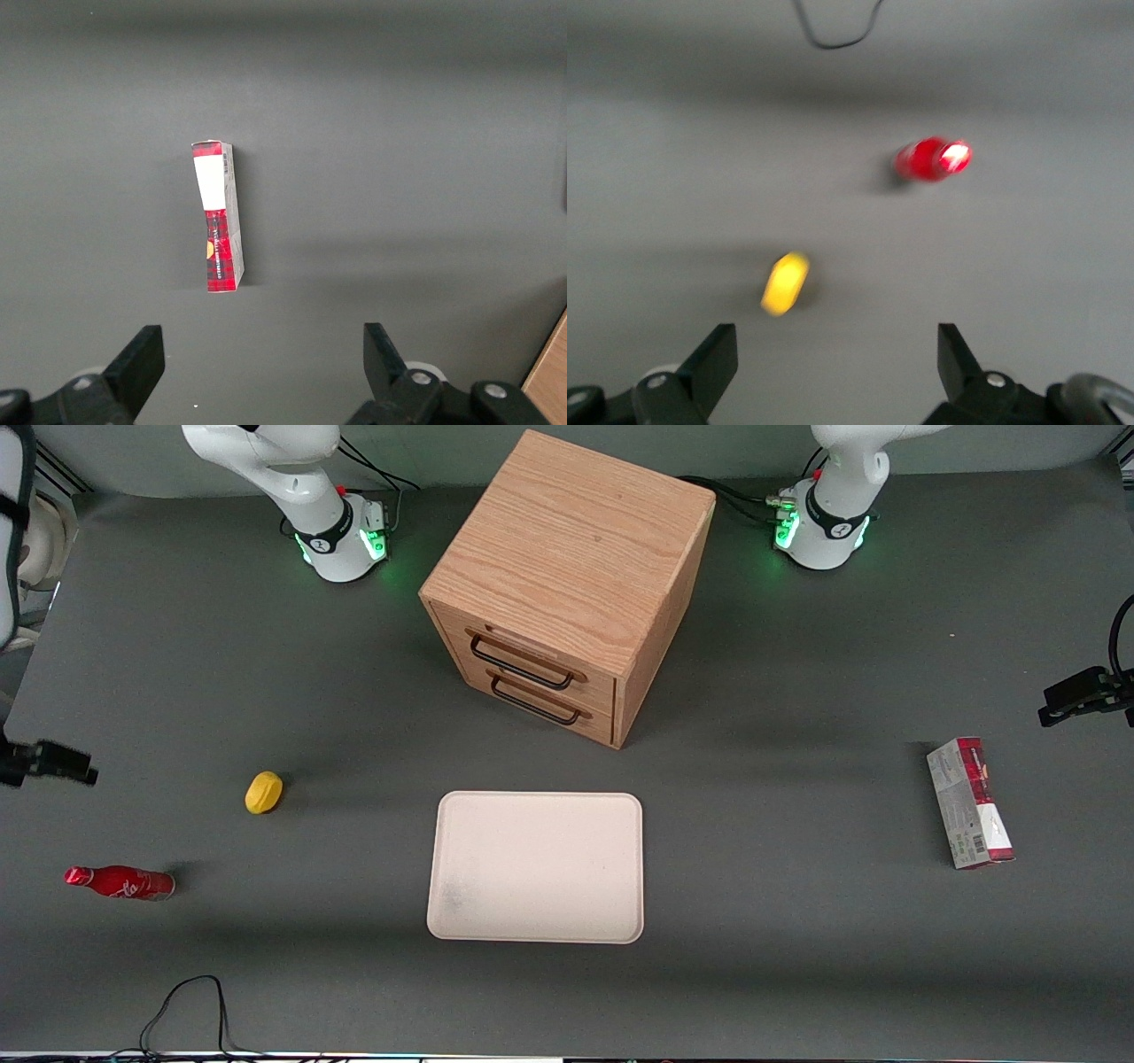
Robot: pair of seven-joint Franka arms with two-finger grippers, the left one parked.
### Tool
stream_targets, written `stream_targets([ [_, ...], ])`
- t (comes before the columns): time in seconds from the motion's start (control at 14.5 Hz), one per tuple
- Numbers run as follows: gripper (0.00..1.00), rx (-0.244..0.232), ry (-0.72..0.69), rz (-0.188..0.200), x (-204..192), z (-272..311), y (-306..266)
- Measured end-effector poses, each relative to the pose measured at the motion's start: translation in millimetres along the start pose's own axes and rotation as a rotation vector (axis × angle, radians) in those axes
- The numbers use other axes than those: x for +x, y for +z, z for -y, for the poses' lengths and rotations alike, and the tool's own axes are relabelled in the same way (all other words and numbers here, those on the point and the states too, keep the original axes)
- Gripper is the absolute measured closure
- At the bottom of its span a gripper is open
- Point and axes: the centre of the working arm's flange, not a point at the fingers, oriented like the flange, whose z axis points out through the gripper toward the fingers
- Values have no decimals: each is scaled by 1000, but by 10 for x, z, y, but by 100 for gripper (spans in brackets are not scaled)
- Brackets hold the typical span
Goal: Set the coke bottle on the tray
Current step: 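Move the open right gripper down over the red Coca-Cola bottle, then close the right gripper around the bottle's cap end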
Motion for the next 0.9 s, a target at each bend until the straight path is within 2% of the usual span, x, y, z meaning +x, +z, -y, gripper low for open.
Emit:
stream_targets([
  [0.28, 0, -48, -34, -50, 311, -247, 816],
  [0.69, 0, -30, -38, -118, 380, -633, 1358],
  [0.9, 0, -21, -35, -122, 398, -702, 1551],
])
